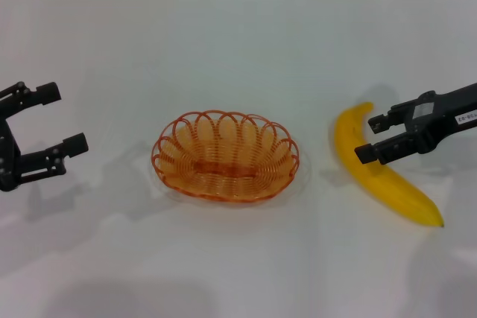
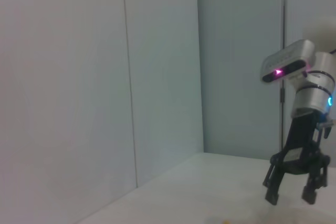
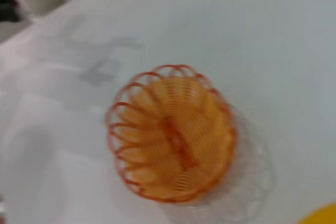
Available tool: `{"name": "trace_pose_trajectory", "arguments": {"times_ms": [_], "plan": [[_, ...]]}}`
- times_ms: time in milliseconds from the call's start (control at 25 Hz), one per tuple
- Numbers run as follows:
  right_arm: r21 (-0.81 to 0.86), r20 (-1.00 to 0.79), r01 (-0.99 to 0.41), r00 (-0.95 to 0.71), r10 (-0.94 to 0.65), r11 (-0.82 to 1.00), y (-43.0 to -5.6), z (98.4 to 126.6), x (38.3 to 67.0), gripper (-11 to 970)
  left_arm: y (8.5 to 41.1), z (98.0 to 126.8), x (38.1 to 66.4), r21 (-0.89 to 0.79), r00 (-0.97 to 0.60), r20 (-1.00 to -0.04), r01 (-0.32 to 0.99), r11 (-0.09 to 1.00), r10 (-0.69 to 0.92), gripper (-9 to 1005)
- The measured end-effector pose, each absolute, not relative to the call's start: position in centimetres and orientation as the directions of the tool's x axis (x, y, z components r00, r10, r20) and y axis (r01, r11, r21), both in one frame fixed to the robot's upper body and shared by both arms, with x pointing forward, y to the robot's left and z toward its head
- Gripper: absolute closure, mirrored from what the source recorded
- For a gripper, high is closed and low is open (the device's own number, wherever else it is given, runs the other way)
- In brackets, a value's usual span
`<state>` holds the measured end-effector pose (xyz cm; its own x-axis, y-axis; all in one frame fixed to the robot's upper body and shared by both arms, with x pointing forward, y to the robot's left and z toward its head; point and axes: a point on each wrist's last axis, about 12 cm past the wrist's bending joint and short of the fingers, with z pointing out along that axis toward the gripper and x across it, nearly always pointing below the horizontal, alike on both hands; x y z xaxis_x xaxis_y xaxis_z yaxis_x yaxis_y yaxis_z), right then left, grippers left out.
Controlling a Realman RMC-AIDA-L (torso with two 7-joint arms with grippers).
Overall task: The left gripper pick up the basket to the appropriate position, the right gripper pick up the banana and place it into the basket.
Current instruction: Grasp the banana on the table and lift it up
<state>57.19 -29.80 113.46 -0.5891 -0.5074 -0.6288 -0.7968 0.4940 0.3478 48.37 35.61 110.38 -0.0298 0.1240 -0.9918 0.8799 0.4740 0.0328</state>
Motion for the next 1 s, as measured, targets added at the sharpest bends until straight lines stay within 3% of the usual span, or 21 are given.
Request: {"name": "trace_pose_trajectory", "arguments": {"times_ms": [400, 1000], "plan": [[0.350, -0.577, -0.737, -0.656, -0.487, 0.579, -29.9, 111.0, 57.5, 126, 35.7, 110.3, 48.3, 0.044, -0.020, -0.992, 0.878, 0.476, 0.128, 115], [0.326, -0.448, -0.666, -0.734, -0.511, 0.671, -29.0, 111.3, 58.5, 126, 36.0, 110.2, 48.3, 0.035, -0.027, -0.992, 0.876, 0.482, 0.123, 116]]}}
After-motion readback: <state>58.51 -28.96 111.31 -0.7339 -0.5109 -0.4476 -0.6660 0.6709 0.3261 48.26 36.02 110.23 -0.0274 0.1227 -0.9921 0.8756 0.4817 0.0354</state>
